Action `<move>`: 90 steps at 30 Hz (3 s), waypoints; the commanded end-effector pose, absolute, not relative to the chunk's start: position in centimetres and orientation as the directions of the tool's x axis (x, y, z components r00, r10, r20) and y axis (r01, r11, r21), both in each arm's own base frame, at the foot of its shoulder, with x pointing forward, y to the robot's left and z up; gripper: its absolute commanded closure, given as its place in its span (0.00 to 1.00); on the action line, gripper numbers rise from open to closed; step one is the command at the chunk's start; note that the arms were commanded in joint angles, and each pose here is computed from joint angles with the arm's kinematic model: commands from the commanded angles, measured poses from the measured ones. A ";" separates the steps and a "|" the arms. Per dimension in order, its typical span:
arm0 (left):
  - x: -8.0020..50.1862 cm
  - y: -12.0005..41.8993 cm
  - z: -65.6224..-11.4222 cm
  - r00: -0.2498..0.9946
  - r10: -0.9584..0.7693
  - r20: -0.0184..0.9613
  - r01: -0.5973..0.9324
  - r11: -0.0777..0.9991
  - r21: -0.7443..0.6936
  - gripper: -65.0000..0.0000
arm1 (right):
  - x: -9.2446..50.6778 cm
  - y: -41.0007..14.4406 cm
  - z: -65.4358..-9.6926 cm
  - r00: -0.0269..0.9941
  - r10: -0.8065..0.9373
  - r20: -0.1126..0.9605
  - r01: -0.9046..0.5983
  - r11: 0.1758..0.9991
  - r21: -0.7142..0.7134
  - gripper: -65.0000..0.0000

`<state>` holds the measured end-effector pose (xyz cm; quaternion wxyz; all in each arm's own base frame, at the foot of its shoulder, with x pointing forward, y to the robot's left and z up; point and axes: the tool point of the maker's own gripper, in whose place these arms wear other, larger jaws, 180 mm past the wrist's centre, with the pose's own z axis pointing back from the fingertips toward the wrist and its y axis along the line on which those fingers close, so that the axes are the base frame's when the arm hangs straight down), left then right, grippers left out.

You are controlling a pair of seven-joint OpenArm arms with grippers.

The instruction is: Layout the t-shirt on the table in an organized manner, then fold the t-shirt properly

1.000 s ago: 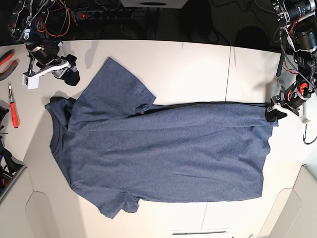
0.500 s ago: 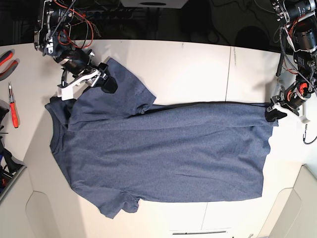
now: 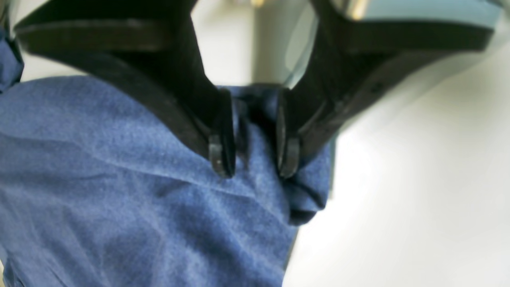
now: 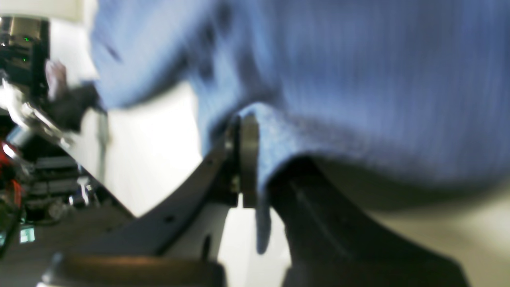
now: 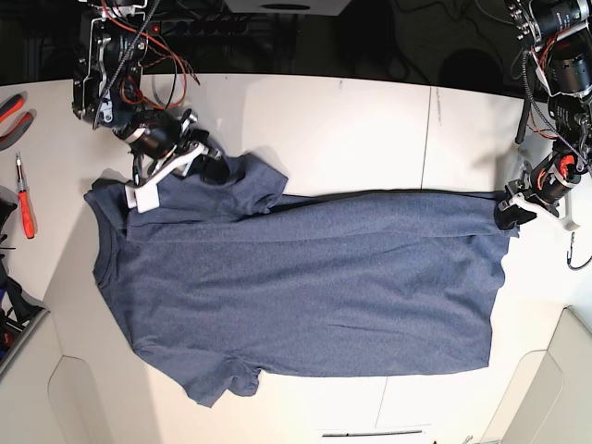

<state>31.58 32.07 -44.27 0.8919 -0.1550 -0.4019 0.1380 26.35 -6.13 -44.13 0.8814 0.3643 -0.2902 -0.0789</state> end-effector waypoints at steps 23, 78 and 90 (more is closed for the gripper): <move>32.7 32.9 -42.6 0.605 0.361 0.710 -0.104 0.920 -0.379 0.69 | 42.4 -1.7 -31.7 0.470 -0.088 0.878 -0.397 0.868 0.299 0.50; 36.1 32.6 -38.9 0.536 0.387 0.750 -0.040 0.899 -0.436 0.67 | 36.0 -13.9 -41.1 0.672 0.019 0.741 -0.188 0.971 0.145 1.00; 35.2 28.4 -42.8 0.681 0.116 0.723 0.118 0.957 -0.265 0.96 | 34.9 -15.9 -42.3 0.682 0.073 0.728 -0.162 0.985 0.053 1.00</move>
